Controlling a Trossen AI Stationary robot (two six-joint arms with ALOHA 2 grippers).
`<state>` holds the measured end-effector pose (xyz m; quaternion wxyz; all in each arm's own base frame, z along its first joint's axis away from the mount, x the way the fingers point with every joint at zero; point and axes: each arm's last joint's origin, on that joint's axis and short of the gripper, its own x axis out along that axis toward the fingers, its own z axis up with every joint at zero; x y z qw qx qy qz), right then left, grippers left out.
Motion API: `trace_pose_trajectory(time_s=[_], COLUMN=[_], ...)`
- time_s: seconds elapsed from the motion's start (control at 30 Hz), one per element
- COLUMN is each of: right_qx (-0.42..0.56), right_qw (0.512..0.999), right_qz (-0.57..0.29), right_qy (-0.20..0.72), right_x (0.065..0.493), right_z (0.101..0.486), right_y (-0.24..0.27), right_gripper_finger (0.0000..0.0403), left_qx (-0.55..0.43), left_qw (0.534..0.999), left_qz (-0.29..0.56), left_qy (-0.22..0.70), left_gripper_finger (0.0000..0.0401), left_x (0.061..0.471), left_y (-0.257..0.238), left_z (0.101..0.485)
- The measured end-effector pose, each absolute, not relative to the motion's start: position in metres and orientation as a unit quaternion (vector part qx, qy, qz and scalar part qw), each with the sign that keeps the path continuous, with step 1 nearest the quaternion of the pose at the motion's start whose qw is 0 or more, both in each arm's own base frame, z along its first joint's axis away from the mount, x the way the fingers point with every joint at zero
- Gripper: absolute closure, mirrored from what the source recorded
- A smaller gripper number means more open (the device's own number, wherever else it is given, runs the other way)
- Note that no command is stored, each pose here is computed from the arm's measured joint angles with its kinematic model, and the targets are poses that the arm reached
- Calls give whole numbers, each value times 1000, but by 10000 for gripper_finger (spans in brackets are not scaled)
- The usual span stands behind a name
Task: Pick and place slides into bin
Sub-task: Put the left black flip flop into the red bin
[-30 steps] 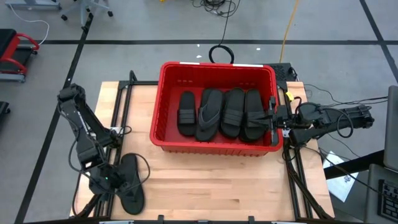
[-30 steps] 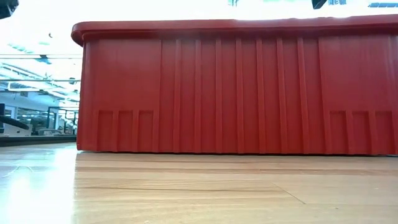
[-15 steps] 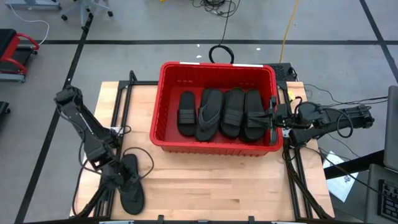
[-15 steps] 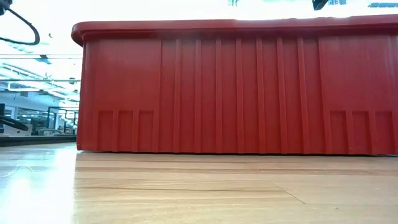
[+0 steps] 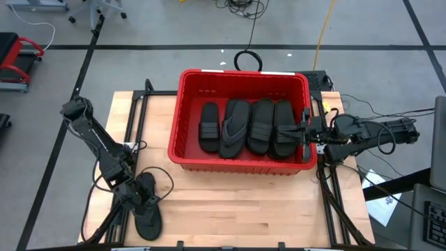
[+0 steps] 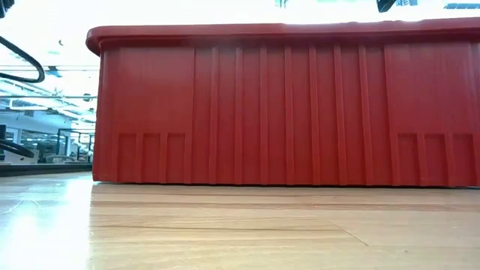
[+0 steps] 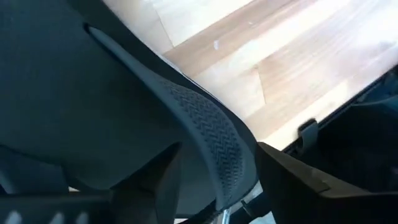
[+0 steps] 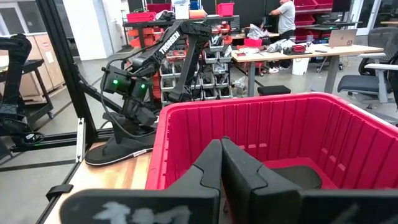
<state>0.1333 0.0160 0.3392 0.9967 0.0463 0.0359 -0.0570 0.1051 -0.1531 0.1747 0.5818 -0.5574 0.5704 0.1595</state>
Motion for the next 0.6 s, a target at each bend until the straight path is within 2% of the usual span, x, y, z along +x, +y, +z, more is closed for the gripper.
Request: trace_pose_trajectory(time_s=[0.13, 0.3, 0.5, 0.6], right_qx=[44, 37, 31, 32], right_qw=[997, 997, 997, 997], right_qz=[-57, -57, -56, -56], right_qy=[36, 37, 37, 37], right_x=[133, 133, 133, 133], right_z=[339, 339, 339, 339], right_y=[16, 16, 16, 16], right_gripper_finger=[403, 403, 403, 403], left_qx=[-541, -531, -547, -568], left_qw=[610, 631, 656, 666], left_qz=[123, 107, -14, -101], left_qy=[566, 555, 519, 472], left_gripper_finger=[260, 381, 380, 394], left_x=[107, 110, 123, 130], left_y=[-155, -154, -165, -174], left_z=[176, 177, 192, 209])
